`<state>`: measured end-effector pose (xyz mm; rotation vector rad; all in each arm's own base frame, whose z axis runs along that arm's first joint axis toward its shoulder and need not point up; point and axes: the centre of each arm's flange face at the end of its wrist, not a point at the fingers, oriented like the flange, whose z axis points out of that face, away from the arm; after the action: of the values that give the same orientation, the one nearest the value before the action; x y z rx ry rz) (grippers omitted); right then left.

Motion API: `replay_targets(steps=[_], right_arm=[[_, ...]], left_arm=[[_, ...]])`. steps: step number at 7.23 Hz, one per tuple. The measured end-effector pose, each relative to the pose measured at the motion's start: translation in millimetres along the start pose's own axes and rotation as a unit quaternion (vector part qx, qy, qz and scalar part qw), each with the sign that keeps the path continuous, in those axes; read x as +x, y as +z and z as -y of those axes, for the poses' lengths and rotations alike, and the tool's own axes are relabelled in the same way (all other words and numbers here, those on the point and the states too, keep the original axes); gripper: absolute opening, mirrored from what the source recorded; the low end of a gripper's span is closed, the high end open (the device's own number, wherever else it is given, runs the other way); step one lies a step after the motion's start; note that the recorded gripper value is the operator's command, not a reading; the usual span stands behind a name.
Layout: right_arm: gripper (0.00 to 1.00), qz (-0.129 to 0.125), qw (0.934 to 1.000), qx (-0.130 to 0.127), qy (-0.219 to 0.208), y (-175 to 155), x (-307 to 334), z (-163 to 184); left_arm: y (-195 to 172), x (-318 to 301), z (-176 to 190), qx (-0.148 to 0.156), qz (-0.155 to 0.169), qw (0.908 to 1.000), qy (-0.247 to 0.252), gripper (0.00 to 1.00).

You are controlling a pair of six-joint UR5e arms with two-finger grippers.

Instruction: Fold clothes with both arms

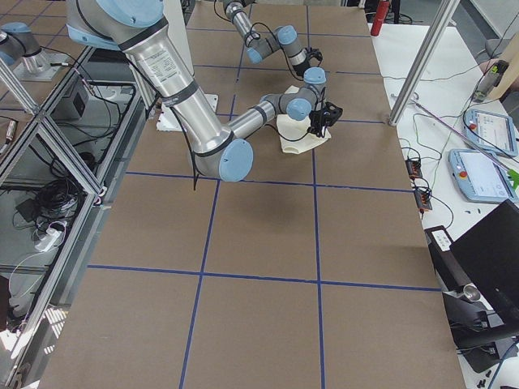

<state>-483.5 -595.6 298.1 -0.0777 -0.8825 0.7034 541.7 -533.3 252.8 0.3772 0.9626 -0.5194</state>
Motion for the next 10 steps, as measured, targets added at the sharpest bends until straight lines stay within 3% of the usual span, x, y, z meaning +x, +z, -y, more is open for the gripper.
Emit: replay_targets(steps=[1, 2, 3, 4, 5, 6, 8, 10], right_arm=[[0.00, 0.003, 1.0000, -0.006, 0.003, -2, -6, 9], [0.00, 0.001, 1.0000, -0.009, 0.005, 0, -16, 13], [0.00, -0.002, 0.9999, -0.010, 0.005, 4, -24, 15], [0.00, -0.003, 0.9999, -0.010, 0.005, 6, -28, 16], [0.00, -0.004, 0.9999, -0.010, 0.005, 7, -29, 16], [0.00, -0.004, 0.9999, -0.010, 0.005, 6, -30, 17], [0.00, -0.003, 0.9999, -0.009, 0.006, 5, -32, 19], [0.00, -0.003, 0.9999, -0.007, 0.007, 5, -32, 21]], left_arm=[[4, -4, 1, 0.002, 0.005, 0.9999, 0.012, 0.09], [6, -11, 4, 0.004, 0.011, 0.9992, 0.037, 0.25], [8, -19, 12, 0.008, 0.016, 0.9980, 0.060, 0.48], [8, -24, 26, 0.015, 0.020, 0.9975, 0.067, 0.54], [4, -28, 45, 0.022, 0.017, 0.9975, 0.065, 0.46], [-4, -33, 58, 0.019, 0.009, 0.9979, 0.062, 0.04], [-27, -52, 36, -0.012, -0.012, 0.9976, 0.067, 0.00], [-35, -66, -27, -0.064, -0.021, 0.9946, 0.079, 0.00]])
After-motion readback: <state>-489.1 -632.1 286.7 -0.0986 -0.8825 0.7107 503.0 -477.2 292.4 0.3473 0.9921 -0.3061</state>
